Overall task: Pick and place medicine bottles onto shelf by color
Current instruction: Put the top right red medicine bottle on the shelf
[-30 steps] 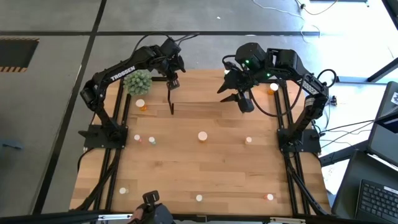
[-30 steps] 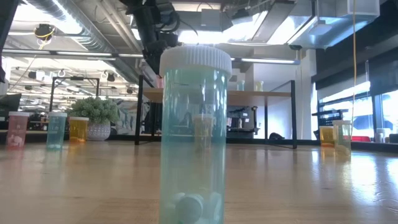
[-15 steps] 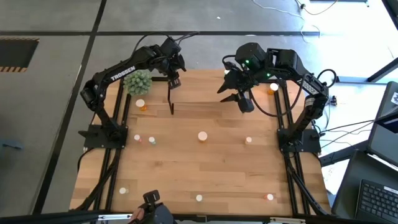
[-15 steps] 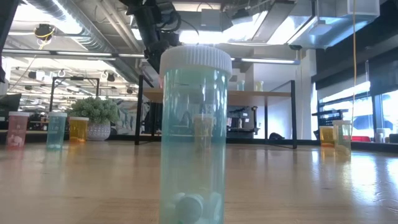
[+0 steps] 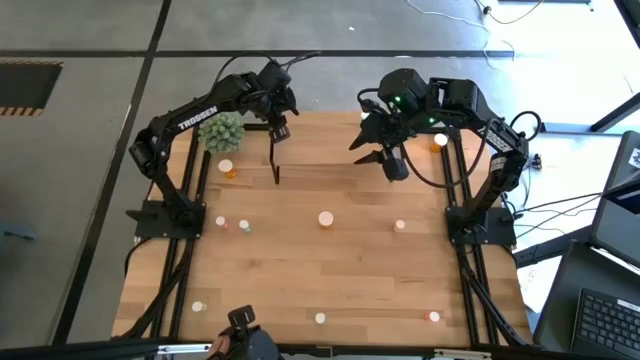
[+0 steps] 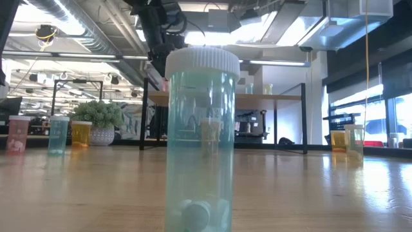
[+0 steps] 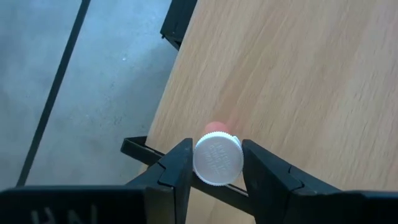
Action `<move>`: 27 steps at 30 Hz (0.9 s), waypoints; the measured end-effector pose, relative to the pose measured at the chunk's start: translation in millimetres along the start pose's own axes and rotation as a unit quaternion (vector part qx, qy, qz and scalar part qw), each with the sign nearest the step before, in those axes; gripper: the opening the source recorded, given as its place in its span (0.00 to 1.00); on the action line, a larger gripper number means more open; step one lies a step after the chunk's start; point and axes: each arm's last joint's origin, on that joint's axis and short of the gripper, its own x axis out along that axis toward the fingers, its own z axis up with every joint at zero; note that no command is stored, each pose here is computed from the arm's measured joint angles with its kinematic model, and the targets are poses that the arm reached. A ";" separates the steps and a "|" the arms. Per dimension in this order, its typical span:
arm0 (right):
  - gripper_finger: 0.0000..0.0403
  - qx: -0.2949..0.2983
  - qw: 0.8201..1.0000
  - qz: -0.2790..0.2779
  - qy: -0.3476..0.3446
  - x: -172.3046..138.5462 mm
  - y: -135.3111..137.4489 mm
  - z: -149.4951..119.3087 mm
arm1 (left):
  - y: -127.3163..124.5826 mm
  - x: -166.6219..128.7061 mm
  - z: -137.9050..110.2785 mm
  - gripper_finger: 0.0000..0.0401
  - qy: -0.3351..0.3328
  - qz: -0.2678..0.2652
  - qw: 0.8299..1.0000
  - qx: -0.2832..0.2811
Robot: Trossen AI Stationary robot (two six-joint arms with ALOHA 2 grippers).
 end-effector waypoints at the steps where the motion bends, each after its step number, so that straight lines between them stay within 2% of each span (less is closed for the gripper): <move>1: 0.43 0.000 1.000 0.000 0.000 0.0 -0.1 0.0 | 0.0 0.0 0.0 0.30 0.000 0.000 1.000 0.000; 27: 0.43 0.000 1.000 0.000 0.000 0.0 0.0 0.0 | -1.3 0.0 -1.6 0.30 0.006 -0.013 1.000 0.003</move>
